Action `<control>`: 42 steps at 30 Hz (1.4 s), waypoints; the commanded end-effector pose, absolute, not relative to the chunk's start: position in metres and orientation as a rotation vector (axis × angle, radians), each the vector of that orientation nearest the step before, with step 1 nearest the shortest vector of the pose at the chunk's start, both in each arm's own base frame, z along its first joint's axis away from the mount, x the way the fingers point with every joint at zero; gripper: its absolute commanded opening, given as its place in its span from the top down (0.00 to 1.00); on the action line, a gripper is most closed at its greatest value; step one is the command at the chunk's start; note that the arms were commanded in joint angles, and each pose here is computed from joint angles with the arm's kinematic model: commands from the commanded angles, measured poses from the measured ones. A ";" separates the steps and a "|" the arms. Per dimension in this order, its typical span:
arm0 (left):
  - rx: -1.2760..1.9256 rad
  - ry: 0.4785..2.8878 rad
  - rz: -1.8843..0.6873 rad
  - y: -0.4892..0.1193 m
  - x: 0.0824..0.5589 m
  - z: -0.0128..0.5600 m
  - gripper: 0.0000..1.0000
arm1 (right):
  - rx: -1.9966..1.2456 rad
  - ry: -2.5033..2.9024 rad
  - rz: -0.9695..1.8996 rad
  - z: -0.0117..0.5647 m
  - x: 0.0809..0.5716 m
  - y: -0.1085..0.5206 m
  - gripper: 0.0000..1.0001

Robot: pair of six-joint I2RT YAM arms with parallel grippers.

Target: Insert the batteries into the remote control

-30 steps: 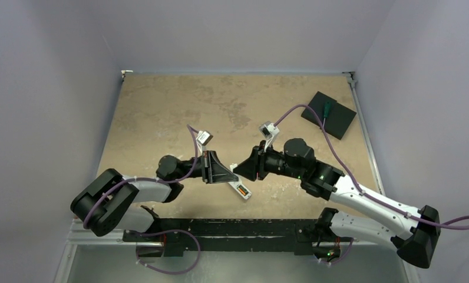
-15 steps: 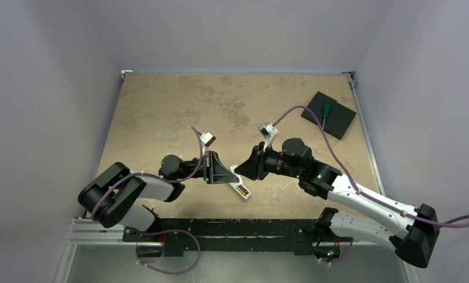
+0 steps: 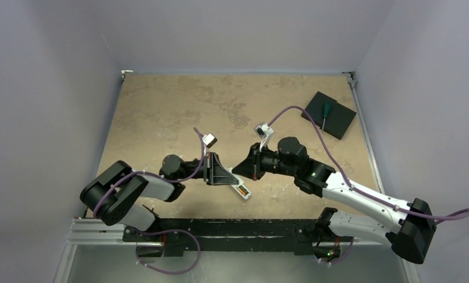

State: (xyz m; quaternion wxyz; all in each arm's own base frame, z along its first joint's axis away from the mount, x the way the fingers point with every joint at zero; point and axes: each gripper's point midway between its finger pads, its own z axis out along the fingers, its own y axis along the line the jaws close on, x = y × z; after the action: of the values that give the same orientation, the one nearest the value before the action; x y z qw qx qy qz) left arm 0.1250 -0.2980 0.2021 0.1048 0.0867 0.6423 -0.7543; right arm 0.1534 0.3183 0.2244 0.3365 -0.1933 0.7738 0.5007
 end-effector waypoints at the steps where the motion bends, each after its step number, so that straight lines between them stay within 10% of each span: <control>1: 0.429 1.587 -2.230 -0.289 0.115 0.239 1.00 | -0.569 1.850 1.464 0.266 0.140 0.332 1.00; 6: 0.422 1.592 -2.233 -0.289 0.115 0.238 1.00 | -0.553 1.861 1.421 0.263 0.143 0.326 1.00; 16: 0.364 1.617 -2.230 -0.291 0.122 0.234 0.63 | -0.525 1.917 1.220 0.254 0.153 0.299 1.00; 42: 0.189 2.112 -1.666 -0.301 0.186 0.197 0.63 | -0.805 1.754 0.475 0.240 0.186 0.257 1.00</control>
State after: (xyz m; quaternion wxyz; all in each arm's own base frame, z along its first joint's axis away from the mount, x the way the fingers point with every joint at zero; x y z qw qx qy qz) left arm 0.1746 -0.3043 0.1969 0.2175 0.0769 0.7421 -0.6294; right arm 0.1842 0.2446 0.2059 0.4775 -0.2846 0.7980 0.2329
